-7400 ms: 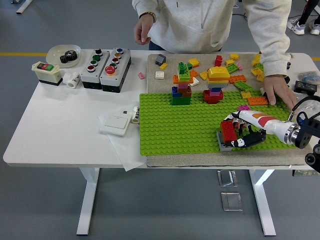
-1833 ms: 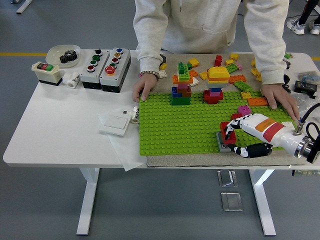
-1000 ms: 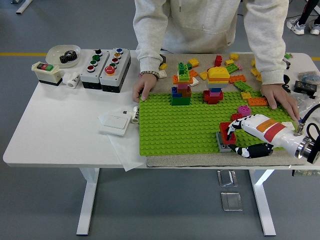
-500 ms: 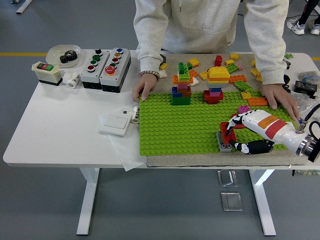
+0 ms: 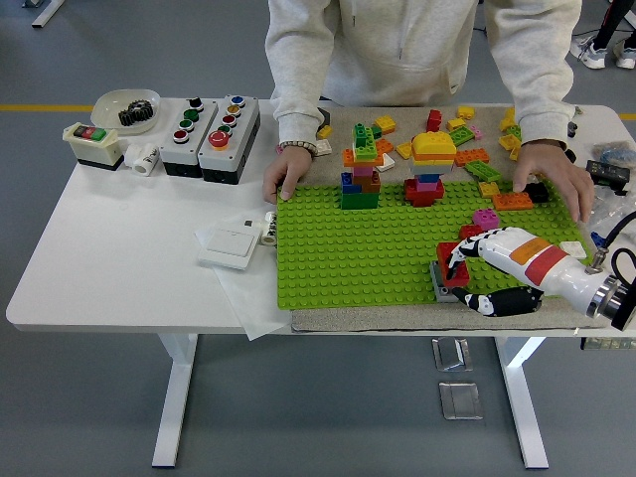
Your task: Pick up the brick,pile it on top of brick,press brick,pick up the brick,pile it on top of brick,press brick
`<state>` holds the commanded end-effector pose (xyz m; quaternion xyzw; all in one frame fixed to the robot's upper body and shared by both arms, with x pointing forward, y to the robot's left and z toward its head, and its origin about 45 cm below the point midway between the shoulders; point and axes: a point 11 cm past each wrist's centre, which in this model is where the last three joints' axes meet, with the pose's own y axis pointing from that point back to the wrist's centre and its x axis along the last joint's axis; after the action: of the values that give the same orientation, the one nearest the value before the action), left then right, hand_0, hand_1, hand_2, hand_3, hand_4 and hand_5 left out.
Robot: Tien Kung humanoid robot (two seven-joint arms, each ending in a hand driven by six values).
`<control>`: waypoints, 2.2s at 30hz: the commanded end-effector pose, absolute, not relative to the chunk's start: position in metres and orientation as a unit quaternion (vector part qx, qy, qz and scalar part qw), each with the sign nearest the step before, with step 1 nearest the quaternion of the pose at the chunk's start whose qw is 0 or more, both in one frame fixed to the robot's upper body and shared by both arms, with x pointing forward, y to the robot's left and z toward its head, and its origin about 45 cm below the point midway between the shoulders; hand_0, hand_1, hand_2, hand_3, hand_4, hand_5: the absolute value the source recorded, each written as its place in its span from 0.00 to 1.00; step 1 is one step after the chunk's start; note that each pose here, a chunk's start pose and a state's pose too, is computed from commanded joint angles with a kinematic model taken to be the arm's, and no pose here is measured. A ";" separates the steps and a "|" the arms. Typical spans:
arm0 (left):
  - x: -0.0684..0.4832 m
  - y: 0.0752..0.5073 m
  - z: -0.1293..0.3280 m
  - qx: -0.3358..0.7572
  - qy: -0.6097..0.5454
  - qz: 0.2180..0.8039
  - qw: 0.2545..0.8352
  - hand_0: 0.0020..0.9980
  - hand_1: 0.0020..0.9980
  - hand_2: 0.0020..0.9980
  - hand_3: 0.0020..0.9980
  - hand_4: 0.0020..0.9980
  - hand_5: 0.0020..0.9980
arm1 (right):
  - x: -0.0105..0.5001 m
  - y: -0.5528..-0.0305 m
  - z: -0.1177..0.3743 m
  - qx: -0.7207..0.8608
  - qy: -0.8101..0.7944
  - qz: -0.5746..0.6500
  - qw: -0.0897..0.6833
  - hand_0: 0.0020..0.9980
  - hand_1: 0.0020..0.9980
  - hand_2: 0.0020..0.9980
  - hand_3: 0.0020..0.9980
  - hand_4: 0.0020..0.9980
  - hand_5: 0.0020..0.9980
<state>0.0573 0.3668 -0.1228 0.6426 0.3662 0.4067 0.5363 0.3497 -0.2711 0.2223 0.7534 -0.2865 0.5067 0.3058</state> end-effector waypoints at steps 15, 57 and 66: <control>0.060 0.367 -0.123 0.641 0.366 0.409 0.537 0.82 0.71 0.60 0.54 0.54 0.55 | 0.352 -0.275 0.217 0.753 -0.287 0.501 0.316 0.65 0.61 0.67 0.55 0.62 0.32; 0.058 0.367 -0.123 0.642 0.367 0.408 0.536 0.81 0.71 0.60 0.54 0.54 0.55 | 0.351 -0.270 0.239 0.746 -0.308 0.516 0.287 0.65 0.61 0.67 0.55 0.62 0.32; 0.056 0.368 -0.123 0.643 0.367 0.405 0.536 0.81 0.71 0.60 0.54 0.54 0.55 | 0.365 -0.288 0.247 0.715 -0.354 0.513 0.315 0.65 0.61 0.67 0.56 0.63 0.31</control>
<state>0.0564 0.3678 -0.1227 0.6433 0.3673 0.4054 0.5356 0.3647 -0.2881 0.2470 0.7154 -0.3542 0.5132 0.3151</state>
